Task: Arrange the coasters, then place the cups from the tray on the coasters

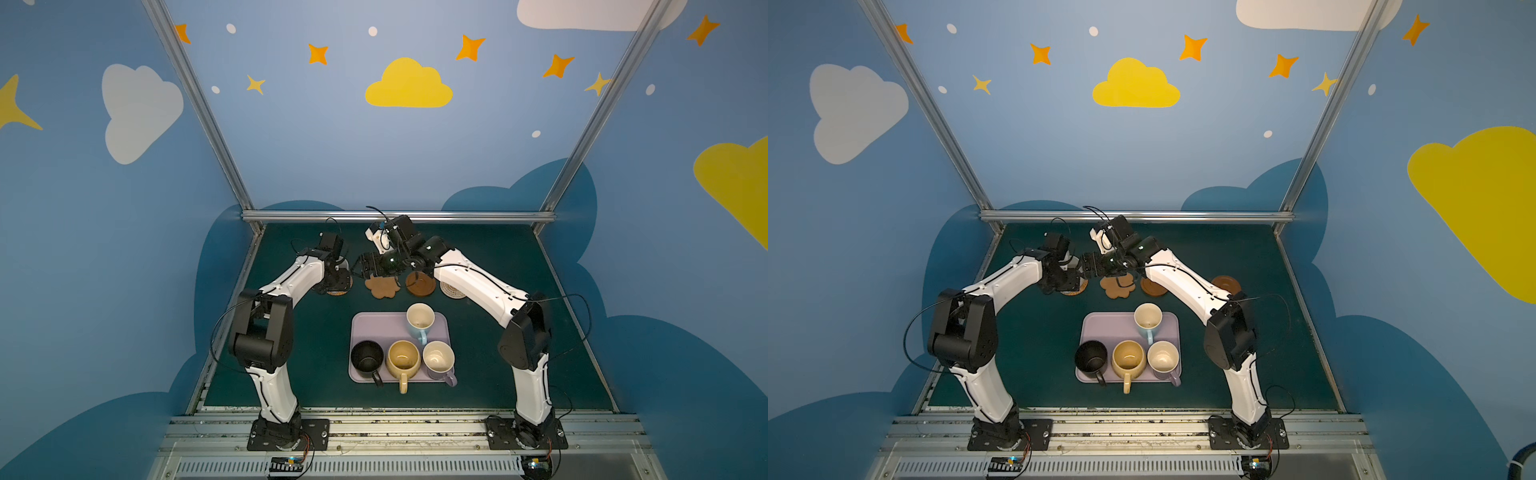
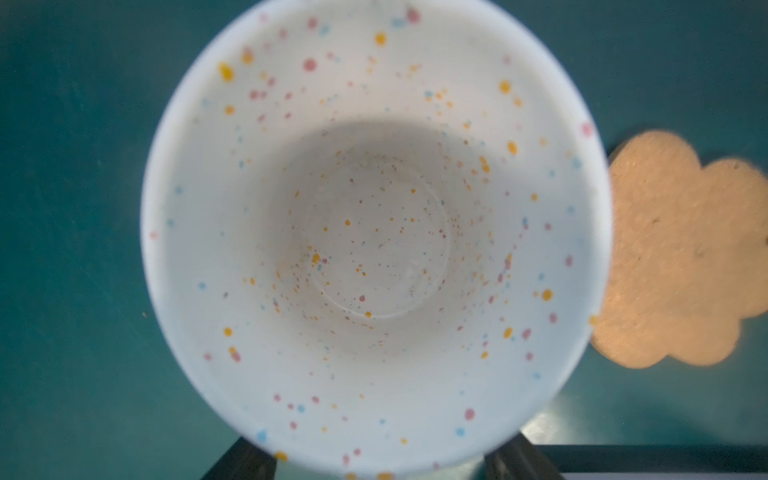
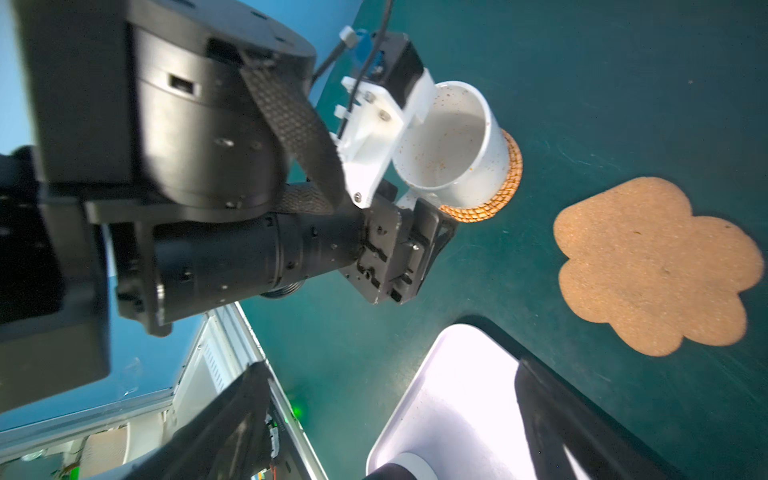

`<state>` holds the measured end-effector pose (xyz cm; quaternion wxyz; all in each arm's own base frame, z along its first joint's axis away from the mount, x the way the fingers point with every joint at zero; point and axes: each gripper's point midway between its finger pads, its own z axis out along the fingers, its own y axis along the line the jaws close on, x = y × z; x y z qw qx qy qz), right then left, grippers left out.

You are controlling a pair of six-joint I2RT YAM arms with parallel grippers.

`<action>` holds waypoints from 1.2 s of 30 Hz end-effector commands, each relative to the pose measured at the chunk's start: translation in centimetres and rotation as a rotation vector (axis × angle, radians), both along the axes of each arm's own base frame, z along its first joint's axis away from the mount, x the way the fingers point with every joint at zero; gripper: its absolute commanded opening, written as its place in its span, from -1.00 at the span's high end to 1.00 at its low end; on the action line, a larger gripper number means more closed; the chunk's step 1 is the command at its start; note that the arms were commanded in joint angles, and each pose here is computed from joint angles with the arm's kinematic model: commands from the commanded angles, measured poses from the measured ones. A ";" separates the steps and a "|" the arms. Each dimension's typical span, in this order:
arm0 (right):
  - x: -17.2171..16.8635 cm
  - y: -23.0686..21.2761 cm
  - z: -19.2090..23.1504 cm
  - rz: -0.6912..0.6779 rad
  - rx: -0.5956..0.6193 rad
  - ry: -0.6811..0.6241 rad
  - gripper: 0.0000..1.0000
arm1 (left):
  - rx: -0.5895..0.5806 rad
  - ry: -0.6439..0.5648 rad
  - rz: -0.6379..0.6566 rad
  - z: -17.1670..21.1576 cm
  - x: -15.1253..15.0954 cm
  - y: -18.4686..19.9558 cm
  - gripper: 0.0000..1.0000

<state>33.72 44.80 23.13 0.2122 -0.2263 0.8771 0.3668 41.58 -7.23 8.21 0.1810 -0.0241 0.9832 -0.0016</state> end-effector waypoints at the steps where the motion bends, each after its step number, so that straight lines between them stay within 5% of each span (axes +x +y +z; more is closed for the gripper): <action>1: -0.1 -1.1 1.9 -0.020 -0.021 -0.073 -0.84 | -0.025 -0.035 0.012 2.4 -0.6 -0.1 -0.74; 6: -0.2 -3.0 3.2 -0.062 -0.047 -0.120 -0.84 | -0.058 -0.102 0.007 6.6 -1.1 -0.4 -0.97; 13: -0.7 -7.0 5.5 -0.192 -0.018 -0.239 -0.84 | -0.148 -0.180 0.028 12.0 -3.4 -0.9 -0.99; 17: -1.5 -10.4 6.3 -0.245 -0.099 -0.289 -0.84 | -0.220 -0.258 -0.016 15.5 -4.8 -2.1 -0.99; 22: -2.6 -14.1 6.5 -0.294 -0.193 -0.285 -0.84 | -0.480 -0.314 -0.093 18.8 -6.4 -6.1 -0.99; 30: -6.6 -16.3 4.0 -0.147 -0.085 -0.130 -0.84 | -0.829 -0.196 -0.287 19.5 -11.0 -12.9 -0.99; 36: -7.7 -19.5 1.3 -0.226 -0.215 -0.096 -0.84 | -0.856 -0.124 -0.309 18.0 -13.0 -15.0 -0.99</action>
